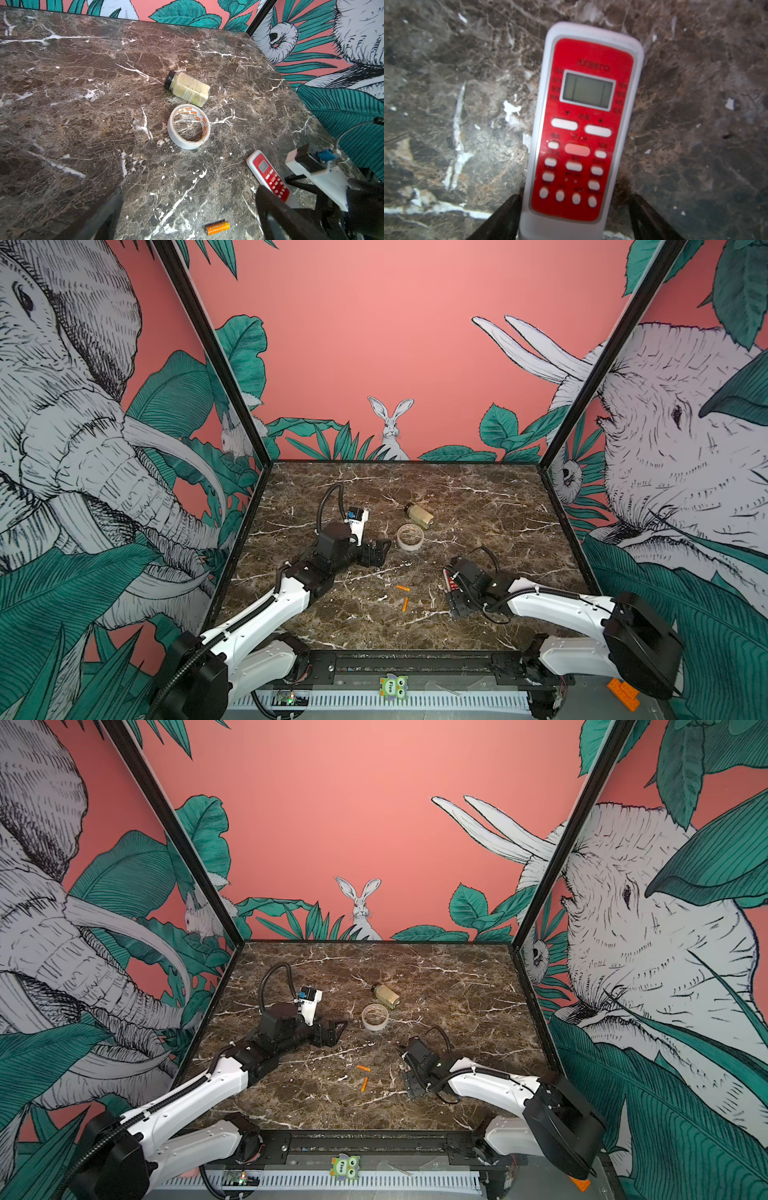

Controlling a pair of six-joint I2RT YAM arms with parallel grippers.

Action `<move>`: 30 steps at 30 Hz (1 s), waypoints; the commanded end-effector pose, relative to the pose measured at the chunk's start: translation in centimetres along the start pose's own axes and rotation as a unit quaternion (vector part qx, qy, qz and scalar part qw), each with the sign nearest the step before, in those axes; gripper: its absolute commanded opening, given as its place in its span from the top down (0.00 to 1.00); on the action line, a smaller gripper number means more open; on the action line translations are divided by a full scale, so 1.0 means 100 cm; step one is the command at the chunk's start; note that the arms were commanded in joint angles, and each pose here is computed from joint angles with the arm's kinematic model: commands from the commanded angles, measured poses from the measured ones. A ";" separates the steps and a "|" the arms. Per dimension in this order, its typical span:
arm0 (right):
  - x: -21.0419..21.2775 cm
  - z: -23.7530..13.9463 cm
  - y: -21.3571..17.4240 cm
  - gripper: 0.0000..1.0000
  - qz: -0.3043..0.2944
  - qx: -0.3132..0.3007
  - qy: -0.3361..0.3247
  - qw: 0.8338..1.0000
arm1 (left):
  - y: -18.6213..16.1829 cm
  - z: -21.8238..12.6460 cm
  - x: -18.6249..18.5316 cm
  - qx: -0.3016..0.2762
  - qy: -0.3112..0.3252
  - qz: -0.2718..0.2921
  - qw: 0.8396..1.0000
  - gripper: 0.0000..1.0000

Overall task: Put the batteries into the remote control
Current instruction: 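Grasp the remote with the right gripper and lift it toward the left gripper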

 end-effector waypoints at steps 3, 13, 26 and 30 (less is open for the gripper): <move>0.002 0.004 -0.001 0.31 0.005 -0.003 0.000 1.000 | 0.005 -0.005 -0.003 -0.018 -0.004 -0.001 1.000 0.00; 0.003 0.002 0.001 0.56 0.002 -0.011 0.006 1.000 | 0.010 -0.007 -0.008 -0.031 -0.018 -0.002 0.999 0.01; 0.067 -0.081 0.062 0.78 -0.057 -0.175 0.208 0.961 | 0.065 -0.038 -0.068 -0.136 -0.184 0.011 0.973 0.00; 0.095 -0.125 0.082 0.82 -0.089 -0.220 0.286 0.928 | 0.084 -0.054 -0.094 -0.145 -0.248 0.030 0.957 0.00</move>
Point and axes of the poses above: each gripper's point midway between its finger pads, its own z axis out along the fingers, its own x axis along the line the jaws close on, y = z × x, the point moved 1 cm from there along -z, back along the fingers, and after that the axes turned 6 degrees about z, right-handed, at the moved point
